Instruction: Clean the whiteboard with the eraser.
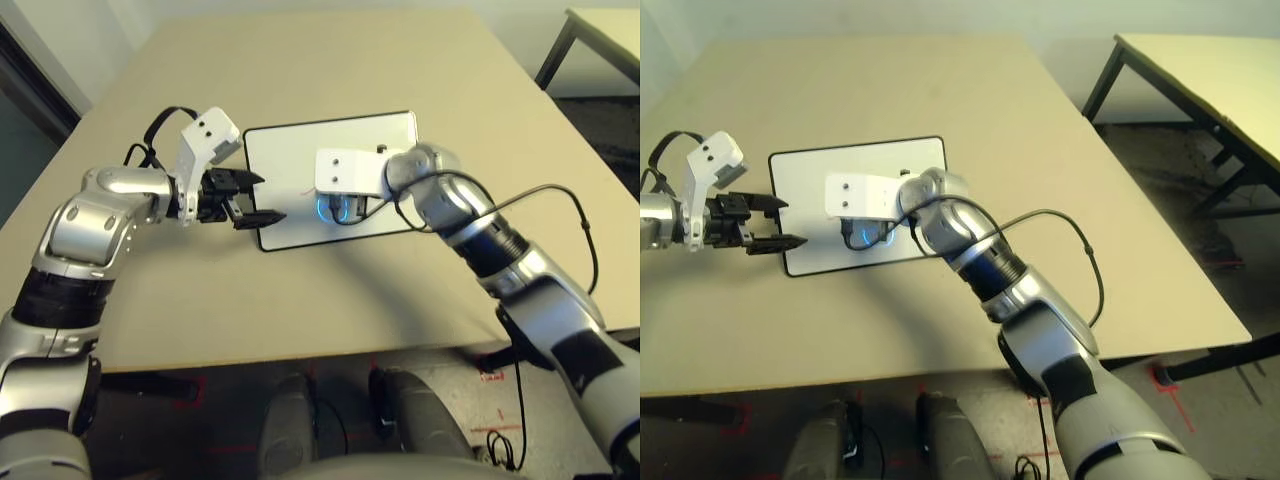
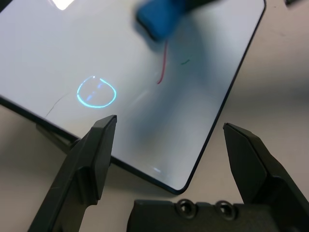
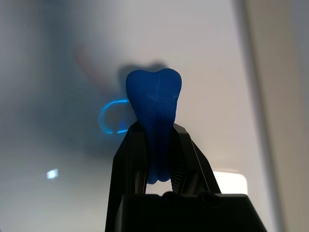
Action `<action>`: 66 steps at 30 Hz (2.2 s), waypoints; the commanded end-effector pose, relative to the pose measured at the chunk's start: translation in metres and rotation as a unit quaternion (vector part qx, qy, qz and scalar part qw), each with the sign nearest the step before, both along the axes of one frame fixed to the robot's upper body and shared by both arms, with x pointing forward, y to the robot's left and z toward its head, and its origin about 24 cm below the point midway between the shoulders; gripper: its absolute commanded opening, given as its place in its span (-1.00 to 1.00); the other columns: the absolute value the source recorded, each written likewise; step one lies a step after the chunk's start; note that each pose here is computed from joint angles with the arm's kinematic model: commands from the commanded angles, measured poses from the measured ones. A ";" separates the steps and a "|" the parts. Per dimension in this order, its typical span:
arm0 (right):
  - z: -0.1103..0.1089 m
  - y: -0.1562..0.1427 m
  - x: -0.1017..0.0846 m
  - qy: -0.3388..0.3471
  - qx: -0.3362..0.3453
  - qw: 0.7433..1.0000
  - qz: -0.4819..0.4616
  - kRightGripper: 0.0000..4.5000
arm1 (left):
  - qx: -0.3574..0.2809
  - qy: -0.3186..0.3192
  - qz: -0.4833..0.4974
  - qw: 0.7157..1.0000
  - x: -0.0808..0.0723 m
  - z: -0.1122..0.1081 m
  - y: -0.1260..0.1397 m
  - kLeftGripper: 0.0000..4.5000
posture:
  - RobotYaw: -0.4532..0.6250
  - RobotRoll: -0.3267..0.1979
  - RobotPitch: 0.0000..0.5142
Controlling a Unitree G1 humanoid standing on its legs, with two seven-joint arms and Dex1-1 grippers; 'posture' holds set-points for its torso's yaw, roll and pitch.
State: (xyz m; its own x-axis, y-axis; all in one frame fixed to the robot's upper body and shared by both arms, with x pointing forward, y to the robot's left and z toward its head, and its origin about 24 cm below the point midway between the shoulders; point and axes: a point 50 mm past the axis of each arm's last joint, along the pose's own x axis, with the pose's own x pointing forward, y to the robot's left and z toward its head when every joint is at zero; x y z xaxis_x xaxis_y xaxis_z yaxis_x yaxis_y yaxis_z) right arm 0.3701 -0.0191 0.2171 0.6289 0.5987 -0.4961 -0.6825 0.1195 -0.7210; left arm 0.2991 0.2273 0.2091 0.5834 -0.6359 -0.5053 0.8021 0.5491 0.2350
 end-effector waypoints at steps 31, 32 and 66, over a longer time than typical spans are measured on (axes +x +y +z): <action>-0.039 -0.018 -0.027 0.065 -0.042 0.997 0.023 -0.73 | 0.005 0.011 -0.003 1.000 -0.007 0.002 0.000 1.00 | -0.11 0.25 -0.43; -0.041 -0.019 -0.030 0.068 -0.043 0.996 0.025 -0.73 | 0.005 0.011 -0.003 1.000 -0.007 0.002 0.000 1.00 | -0.12 0.25 -0.42; -0.029 -0.003 -0.008 0.033 -0.029 0.999 0.006 -0.73 | 0.001 0.012 0.001 1.000 -0.007 0.001 -0.001 1.00 | -0.12 0.25 -0.38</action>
